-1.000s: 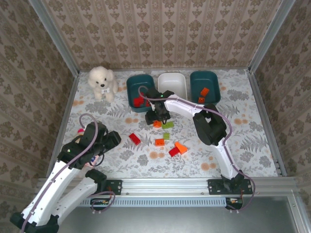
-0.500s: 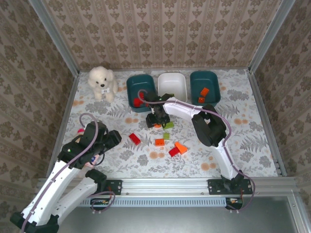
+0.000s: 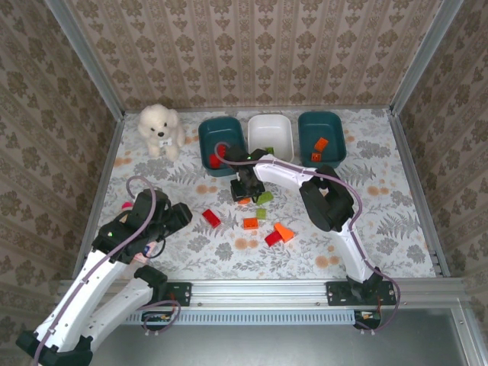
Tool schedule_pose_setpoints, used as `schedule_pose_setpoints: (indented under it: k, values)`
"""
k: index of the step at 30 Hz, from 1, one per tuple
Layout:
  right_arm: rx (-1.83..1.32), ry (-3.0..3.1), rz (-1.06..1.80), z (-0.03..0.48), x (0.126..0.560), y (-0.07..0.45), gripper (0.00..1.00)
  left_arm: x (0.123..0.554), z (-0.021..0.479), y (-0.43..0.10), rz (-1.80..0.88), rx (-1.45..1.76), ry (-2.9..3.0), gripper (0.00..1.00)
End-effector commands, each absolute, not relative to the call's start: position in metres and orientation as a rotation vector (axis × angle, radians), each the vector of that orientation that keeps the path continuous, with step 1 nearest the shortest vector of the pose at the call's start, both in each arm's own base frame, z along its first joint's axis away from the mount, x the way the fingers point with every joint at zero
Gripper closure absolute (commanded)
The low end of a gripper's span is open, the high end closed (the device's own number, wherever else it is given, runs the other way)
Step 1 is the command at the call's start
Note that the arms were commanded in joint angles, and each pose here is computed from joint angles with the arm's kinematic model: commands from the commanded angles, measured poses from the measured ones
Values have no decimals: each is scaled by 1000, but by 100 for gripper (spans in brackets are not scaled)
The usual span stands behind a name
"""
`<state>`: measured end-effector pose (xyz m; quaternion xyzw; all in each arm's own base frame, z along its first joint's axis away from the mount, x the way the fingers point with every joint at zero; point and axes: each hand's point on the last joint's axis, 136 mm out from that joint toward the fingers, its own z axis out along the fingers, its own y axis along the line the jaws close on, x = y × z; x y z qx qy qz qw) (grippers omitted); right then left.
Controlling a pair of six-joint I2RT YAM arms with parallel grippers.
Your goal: Sort the legos into containers by color
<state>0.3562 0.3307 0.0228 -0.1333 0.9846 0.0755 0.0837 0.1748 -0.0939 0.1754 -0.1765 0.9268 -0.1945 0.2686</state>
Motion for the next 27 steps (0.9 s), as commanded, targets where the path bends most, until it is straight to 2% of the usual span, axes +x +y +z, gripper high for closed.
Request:
schedule_pose_setpoints:
  k: [1, 6, 19, 23, 27]
  values:
    - [-382, 2941, 206, 34, 350, 331, 59, 173, 171, -98, -536, -437, 2517, 34]
    - [-356, 2892, 245, 55, 356, 335, 65, 173, 161, -107, -564, -396, 2550, 34]
    - [-324, 2814, 276, 94, 364, 331, 71, 177, 145, -134, -618, -302, 2601, 34]
    - [-250, 2753, 277, 128, 378, 307, 71, 181, 142, -152, -646, -237, 2621, 34]
    - [-113, 2677, 261, 167, 402, 255, 71, 189, 145, -177, -670, -136, 2624, 34]
